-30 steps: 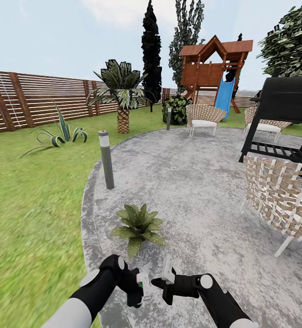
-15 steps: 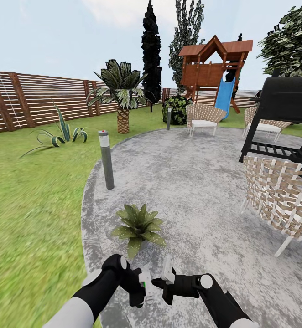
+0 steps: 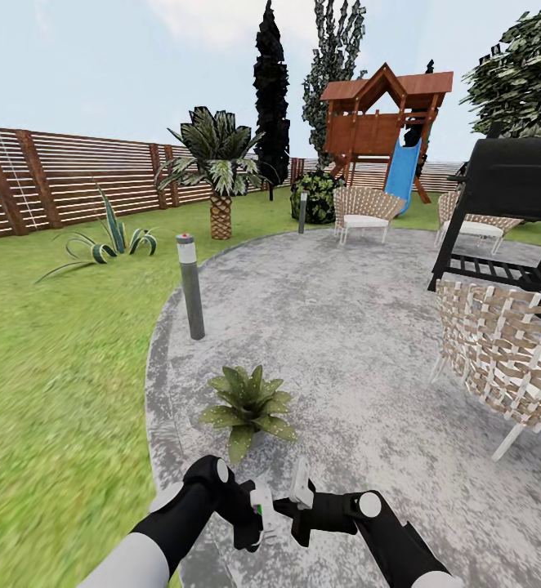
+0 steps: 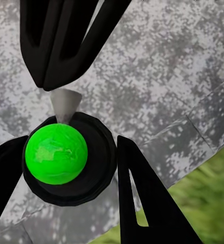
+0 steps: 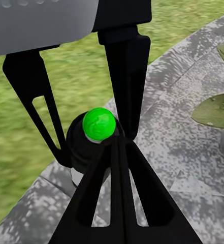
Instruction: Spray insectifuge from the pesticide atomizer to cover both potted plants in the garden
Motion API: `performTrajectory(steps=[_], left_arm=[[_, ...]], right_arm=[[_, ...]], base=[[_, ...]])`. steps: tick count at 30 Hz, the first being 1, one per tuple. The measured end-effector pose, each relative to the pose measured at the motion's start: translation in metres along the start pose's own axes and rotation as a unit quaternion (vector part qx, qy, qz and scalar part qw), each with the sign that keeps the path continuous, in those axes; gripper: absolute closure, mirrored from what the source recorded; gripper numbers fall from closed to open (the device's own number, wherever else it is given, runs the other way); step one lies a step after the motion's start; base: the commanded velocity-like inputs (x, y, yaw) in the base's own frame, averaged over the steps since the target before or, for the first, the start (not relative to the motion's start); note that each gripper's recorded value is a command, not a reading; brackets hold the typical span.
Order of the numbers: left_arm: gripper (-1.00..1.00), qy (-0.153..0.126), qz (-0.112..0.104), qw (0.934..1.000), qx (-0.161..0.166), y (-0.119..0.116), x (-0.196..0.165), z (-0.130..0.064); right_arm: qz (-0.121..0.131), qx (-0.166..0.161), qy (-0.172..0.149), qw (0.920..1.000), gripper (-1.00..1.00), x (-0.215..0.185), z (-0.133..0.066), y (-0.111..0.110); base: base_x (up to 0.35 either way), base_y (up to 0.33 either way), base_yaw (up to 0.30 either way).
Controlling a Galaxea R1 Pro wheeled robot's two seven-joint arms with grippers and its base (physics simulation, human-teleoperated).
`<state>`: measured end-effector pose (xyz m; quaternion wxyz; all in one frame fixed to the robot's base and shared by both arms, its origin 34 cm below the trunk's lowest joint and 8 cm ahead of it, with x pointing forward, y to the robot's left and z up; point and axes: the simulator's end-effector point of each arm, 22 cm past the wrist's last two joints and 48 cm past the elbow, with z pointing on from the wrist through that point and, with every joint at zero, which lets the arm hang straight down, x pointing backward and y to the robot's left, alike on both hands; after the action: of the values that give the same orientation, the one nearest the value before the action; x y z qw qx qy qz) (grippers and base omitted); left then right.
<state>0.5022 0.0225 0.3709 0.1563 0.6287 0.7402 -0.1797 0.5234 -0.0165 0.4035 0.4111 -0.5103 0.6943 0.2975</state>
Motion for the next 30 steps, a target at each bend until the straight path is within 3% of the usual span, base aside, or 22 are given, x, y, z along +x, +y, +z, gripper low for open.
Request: performTrajectory(steps=[21,24,30], left_arm=[[1.0,-0.003,-0.001,1.0,-0.001,0.001,-0.003,0.0],[1.0,0.005,-0.006,1.0,-0.001,0.002,0.009,-0.001],[1.0,0.054,-0.03,0.998,-0.012,0.015,0.084,-0.014]], right_arm=[[0.001,0.0,0.0,1.0,1.0,0.001,0.0,0.0],[0.0,-0.001,0.001,1.0,1.0,0.001,0.0,0.0],[0.0,-0.001,0.001,1.0,1.0,0.001,0.0,0.001]], base=[[0.0,0.0,0.0],[0.0,0.0,0.0],[0.0,0.0,0.0]])
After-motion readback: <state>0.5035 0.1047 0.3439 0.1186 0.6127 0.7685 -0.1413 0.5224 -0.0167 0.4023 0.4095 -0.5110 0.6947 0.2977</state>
